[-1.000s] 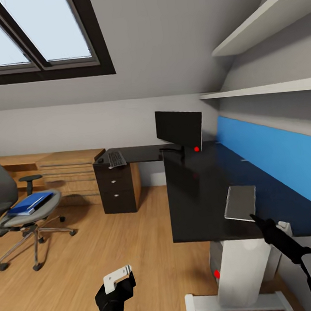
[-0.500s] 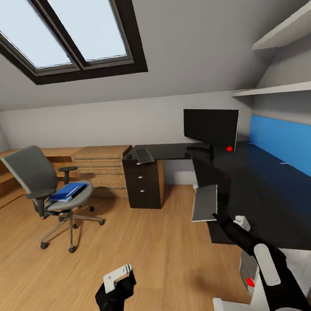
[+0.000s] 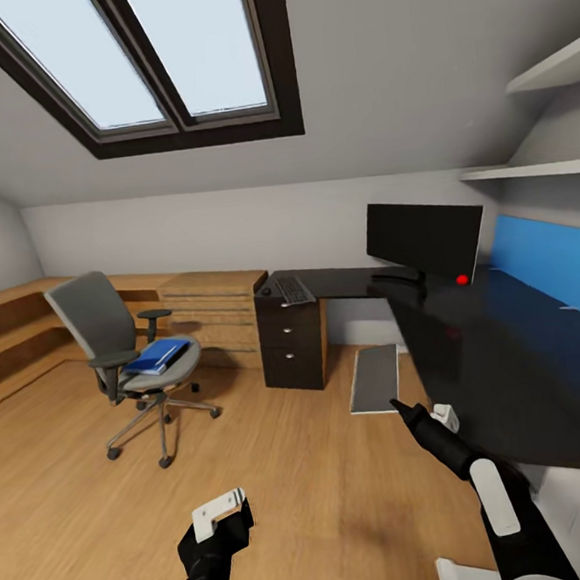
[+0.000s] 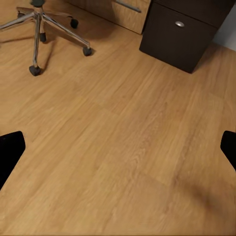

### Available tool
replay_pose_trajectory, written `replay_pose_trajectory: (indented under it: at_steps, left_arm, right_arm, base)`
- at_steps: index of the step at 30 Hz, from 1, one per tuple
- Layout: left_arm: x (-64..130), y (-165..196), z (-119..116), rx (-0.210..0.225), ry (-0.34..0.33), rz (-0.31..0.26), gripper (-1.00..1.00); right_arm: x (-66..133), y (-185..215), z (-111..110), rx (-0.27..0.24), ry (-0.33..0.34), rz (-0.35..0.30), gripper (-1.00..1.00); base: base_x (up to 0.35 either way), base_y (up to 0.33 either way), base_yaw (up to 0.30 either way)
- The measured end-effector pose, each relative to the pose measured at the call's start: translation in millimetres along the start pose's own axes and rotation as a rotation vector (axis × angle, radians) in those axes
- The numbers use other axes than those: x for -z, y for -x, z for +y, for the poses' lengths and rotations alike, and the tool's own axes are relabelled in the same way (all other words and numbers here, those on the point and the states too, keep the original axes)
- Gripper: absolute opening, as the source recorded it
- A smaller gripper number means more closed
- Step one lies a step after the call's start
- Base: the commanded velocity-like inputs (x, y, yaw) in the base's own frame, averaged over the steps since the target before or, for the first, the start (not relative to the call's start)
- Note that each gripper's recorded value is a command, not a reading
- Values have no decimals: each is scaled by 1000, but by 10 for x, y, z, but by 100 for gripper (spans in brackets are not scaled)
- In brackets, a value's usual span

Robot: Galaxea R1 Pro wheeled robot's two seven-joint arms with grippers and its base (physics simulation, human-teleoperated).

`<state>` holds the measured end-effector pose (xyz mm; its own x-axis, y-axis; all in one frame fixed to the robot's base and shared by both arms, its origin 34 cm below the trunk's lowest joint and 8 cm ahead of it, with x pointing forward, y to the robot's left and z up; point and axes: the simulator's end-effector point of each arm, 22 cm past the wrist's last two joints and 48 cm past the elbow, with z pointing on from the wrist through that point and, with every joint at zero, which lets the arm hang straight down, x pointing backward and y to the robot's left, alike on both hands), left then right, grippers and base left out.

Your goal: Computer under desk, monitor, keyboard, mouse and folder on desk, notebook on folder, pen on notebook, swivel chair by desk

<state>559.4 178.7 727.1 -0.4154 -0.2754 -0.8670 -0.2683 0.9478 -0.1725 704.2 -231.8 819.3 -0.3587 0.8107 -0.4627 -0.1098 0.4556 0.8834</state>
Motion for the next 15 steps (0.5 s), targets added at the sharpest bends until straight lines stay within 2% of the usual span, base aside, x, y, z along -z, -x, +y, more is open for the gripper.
replay_pose_trajectory:
  at_steps: [15]
  left_arm:
    - [107,239,-72,0,-2,6,100]
  right_arm:
    - [55,255,164,-8,-12,-23,-100]
  base:
    - [14,319,0]
